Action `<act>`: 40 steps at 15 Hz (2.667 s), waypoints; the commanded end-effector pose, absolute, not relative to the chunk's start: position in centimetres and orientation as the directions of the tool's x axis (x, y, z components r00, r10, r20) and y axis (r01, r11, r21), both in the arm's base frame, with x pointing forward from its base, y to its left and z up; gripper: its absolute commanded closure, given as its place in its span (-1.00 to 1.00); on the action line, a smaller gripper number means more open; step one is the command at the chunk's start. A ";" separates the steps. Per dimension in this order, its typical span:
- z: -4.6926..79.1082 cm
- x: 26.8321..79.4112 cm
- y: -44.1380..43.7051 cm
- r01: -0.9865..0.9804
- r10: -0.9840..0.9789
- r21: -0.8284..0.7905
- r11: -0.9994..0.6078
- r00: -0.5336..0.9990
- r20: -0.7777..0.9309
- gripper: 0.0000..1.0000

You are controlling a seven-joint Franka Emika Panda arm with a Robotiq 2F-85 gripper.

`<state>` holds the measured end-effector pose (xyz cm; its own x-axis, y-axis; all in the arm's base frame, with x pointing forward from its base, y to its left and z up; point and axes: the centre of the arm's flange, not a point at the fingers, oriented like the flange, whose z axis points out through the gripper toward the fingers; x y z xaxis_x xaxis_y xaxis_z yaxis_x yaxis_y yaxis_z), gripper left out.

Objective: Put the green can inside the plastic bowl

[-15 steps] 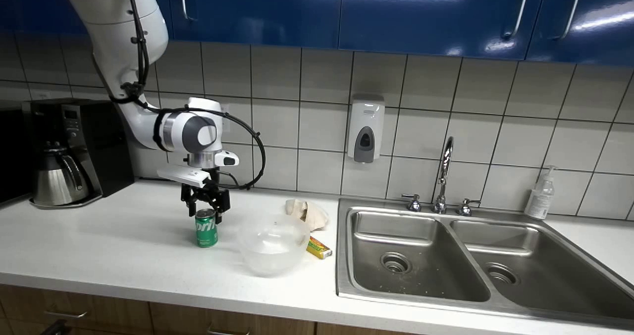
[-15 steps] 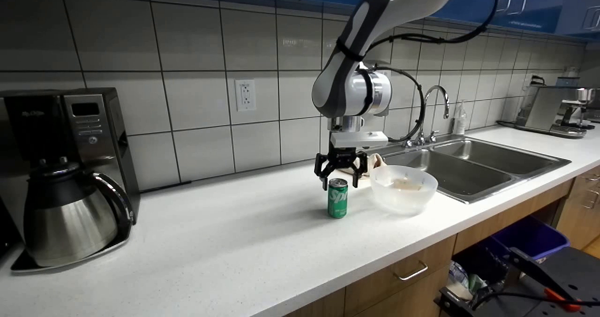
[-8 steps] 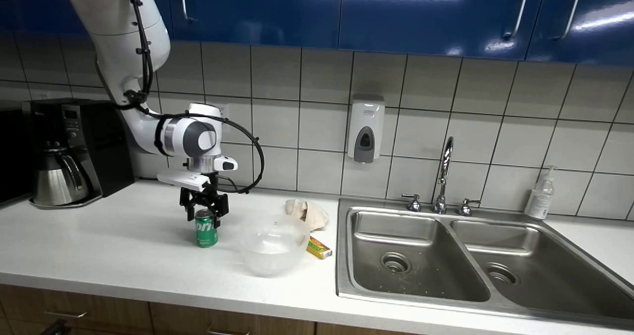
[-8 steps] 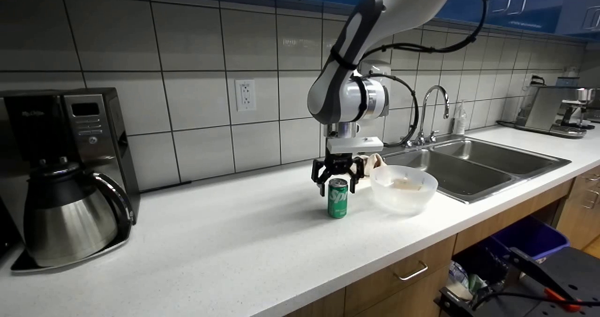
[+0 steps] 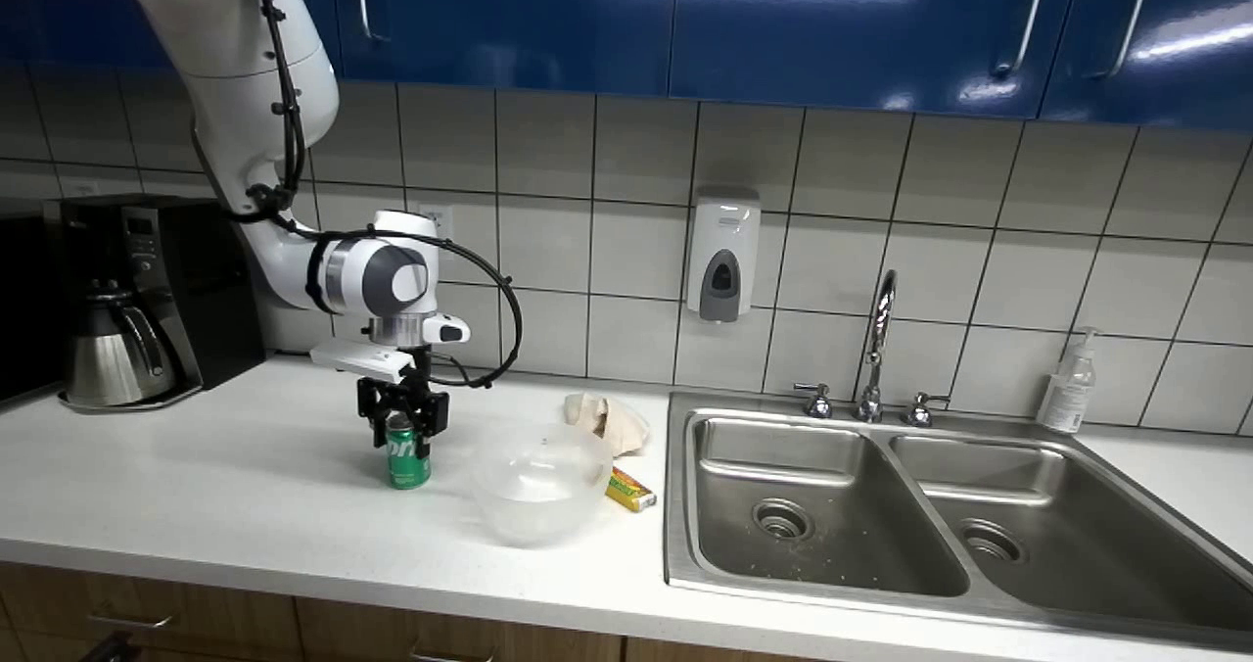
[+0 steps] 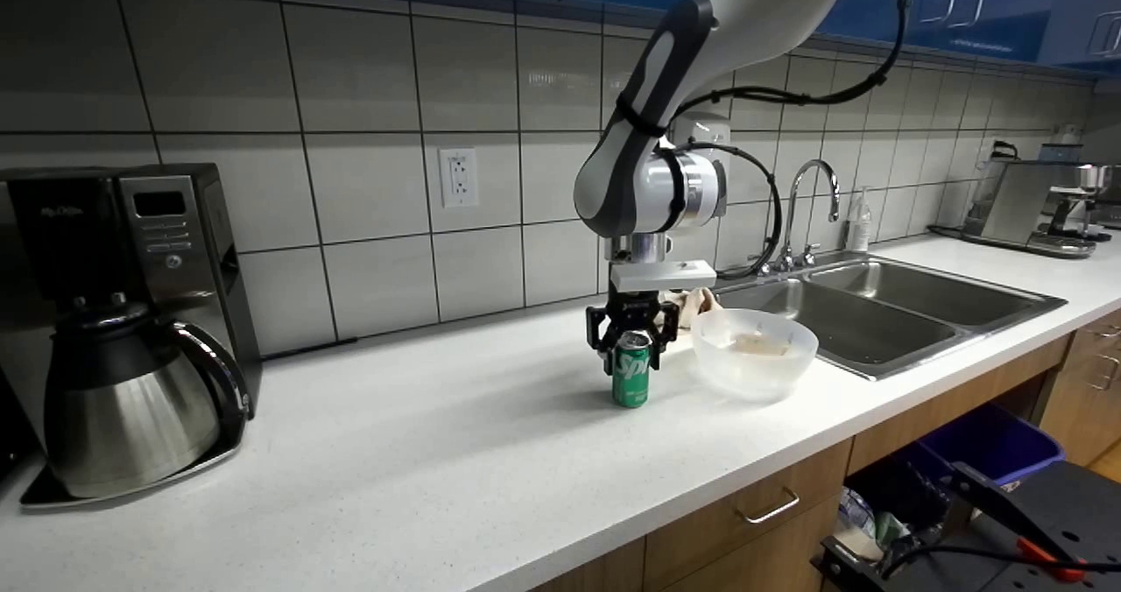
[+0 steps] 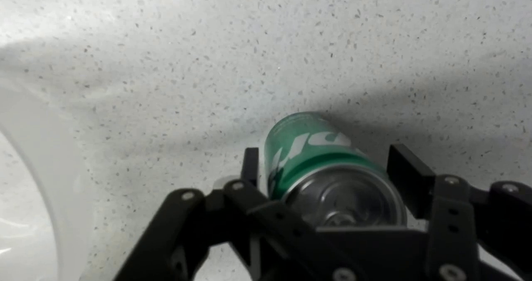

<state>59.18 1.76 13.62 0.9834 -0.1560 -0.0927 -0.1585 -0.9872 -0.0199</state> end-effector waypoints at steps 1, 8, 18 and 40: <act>14.0 59.5 1.9 -0.165 -0.161 -0.029 -0.986 0.982 -0.102 0.02; 15.6 59.2 2.2 -0.156 -0.153 -0.031 -0.987 0.985 -0.083 0.23; 23.5 58.7 3.0 -0.152 -0.153 -0.025 -0.988 0.988 0.012 0.23; 28.4 48.2 -7.9 -0.421 -0.419 0.085 -0.903 0.907 0.044 0.23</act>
<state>50.58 -6.50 26.37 0.9276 -0.3723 0.0304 -0.3736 -0.9250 0.0695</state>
